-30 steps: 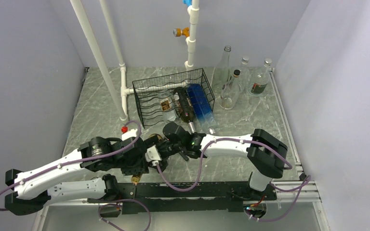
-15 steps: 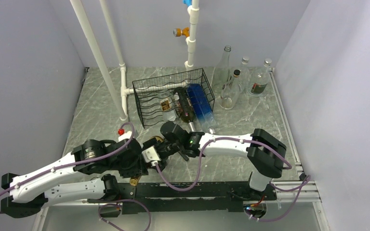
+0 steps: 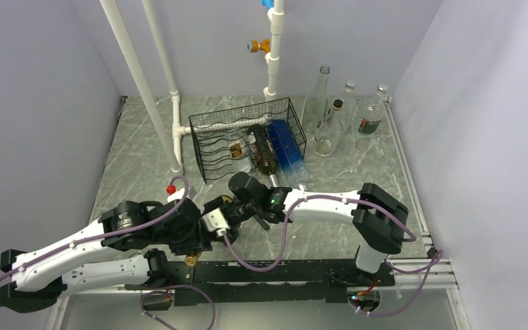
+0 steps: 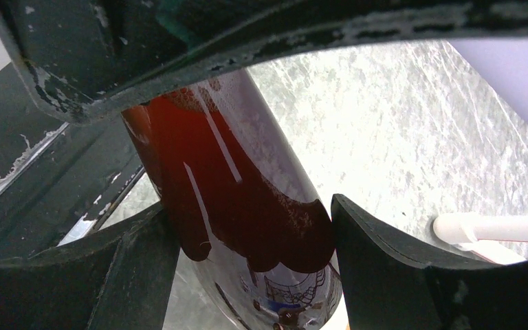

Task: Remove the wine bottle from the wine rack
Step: Pick up the wine bottle from the wine rack.

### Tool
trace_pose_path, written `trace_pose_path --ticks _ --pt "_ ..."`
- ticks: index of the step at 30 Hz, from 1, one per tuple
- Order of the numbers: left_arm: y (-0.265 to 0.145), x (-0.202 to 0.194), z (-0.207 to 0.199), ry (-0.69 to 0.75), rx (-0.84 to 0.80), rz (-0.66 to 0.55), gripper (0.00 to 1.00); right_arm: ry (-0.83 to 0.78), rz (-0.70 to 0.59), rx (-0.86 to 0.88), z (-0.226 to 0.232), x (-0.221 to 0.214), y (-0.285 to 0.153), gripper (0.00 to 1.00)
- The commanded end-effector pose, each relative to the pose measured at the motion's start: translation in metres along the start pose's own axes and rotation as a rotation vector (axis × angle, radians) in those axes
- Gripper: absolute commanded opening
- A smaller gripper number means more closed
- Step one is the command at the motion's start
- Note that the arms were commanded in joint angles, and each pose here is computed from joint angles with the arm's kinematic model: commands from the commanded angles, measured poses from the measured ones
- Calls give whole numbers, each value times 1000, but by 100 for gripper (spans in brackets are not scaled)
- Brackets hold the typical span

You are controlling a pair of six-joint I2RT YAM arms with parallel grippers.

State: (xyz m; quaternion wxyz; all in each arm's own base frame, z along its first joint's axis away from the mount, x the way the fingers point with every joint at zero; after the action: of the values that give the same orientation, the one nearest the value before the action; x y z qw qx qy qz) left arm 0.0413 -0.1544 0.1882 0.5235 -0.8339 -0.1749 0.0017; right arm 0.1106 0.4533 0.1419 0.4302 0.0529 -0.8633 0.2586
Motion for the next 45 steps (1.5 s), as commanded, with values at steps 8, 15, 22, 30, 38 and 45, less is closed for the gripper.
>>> trace_pose_path --ticks 8,15,22,30,38,45 --pt "-19 13 -44 -39 -234 -59 56 75 -95 87 12 20 0 55" --pt "-26 14 -46 -41 -289 -64 65 92 -124 107 14 22 -4 55" --pt "-32 16 -47 -37 -336 -80 79 112 -149 113 14 24 -10 54" --pt "-22 9 -45 -41 -330 -47 83 152 -141 82 8 17 -11 54" --pt "-23 14 -45 -61 -384 -85 85 211 -170 63 2 21 -17 54" --pt "-30 21 -54 -57 -441 -123 86 273 -193 41 -5 21 -24 52"
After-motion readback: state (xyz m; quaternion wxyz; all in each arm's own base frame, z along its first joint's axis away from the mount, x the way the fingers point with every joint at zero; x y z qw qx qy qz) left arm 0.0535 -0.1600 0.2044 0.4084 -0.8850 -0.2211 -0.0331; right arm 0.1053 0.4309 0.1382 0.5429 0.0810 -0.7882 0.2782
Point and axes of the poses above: each gripper's point midway between its finger pads, its own y axis out along the fingers, its own z axis along the line the jaws close on, x = y × z, the point moved 1 cm from there along -y, back along the fingers, and after that the axes turned 6 degrees about -y, right-handed, at the moved point
